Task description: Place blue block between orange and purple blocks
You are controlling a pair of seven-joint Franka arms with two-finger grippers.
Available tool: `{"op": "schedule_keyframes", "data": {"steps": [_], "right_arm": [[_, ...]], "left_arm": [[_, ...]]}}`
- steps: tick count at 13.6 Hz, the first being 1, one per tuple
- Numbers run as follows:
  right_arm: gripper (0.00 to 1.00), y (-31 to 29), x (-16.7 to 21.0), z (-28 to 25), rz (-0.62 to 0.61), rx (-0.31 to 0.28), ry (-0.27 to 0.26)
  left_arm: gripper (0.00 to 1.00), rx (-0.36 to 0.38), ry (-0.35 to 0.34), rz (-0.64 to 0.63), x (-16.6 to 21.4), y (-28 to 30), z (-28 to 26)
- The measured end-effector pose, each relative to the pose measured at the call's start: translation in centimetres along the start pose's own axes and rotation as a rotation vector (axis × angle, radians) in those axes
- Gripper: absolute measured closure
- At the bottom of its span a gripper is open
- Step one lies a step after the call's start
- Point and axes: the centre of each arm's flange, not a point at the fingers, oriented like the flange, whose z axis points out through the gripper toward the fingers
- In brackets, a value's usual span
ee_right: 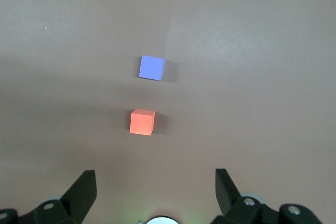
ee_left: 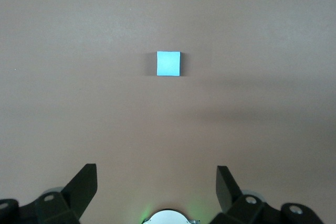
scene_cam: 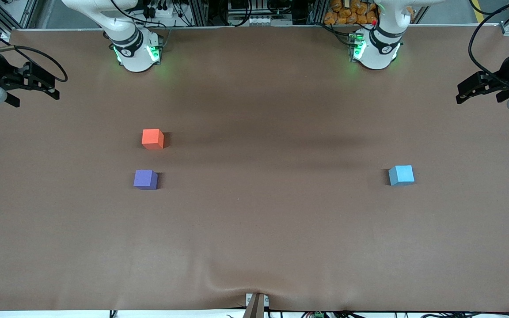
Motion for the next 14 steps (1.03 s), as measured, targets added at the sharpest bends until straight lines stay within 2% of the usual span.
{"op": "schedule_keyframes", "data": {"steps": [9,14], "right_arm": [[0.00,0.0,0.0,0.0,0.000,0.000,0.000],[0.00,0.0,0.0,0.0,0.000,0.000,0.000]], "left_arm": [[0.00,0.005,-0.016,-0.016,0.4,1.2,2.7],[0.00,0.002,0.016,-0.015,1.4,1.2,6.8]]}}
